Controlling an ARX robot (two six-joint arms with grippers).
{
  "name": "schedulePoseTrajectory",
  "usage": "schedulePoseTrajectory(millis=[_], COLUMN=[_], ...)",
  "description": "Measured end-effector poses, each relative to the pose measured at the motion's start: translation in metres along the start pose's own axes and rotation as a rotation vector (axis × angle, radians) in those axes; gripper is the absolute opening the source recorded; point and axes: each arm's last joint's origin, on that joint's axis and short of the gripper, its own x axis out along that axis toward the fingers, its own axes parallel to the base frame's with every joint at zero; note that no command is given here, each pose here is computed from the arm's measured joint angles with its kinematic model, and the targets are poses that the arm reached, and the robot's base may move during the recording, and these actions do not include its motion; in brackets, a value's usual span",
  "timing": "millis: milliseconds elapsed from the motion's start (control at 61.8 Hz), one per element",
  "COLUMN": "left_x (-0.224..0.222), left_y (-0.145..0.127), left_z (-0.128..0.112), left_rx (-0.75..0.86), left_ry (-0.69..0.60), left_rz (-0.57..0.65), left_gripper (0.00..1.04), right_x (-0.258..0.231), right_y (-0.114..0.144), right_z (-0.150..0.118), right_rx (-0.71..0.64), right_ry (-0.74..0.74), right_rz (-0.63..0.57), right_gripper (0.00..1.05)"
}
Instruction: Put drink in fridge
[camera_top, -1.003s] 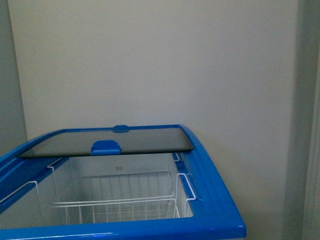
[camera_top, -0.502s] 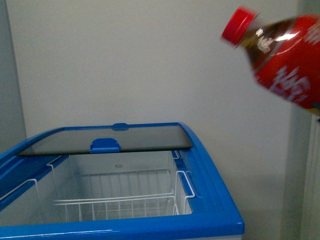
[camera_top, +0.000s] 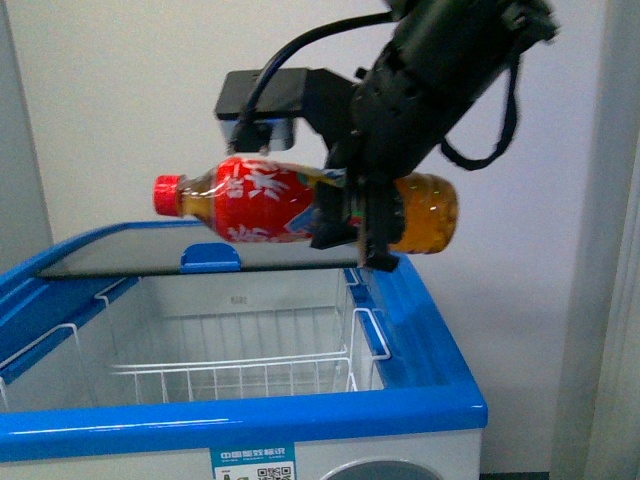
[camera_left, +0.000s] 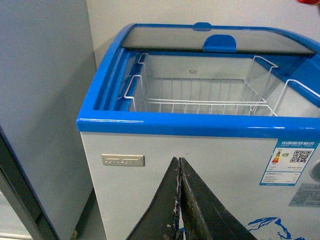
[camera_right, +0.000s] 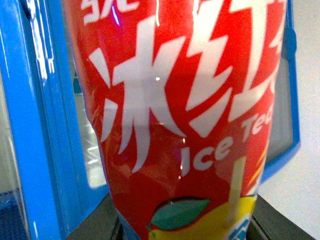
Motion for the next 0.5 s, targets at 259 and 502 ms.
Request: schedulePoseTrajectory(millis=[259,502], left_x=[0.0,-0.001], left_y=[0.0,0.0], left_z=[-0.01,-0.011], left_rx=[0.0,0.0], left_ry=[-0.007,-0.011], left_rz=[0.0,0.001], left_gripper=[0.03,0.03], right_x=[0.074,0.144], right_y=[0.016,0.031], right_z=[0.013,0.006], right_rx=[-0.024,0.021], right_ry=[0.021,0.065], right_rz=[0.021,-0.014], right_gripper=[0.39,0.39])
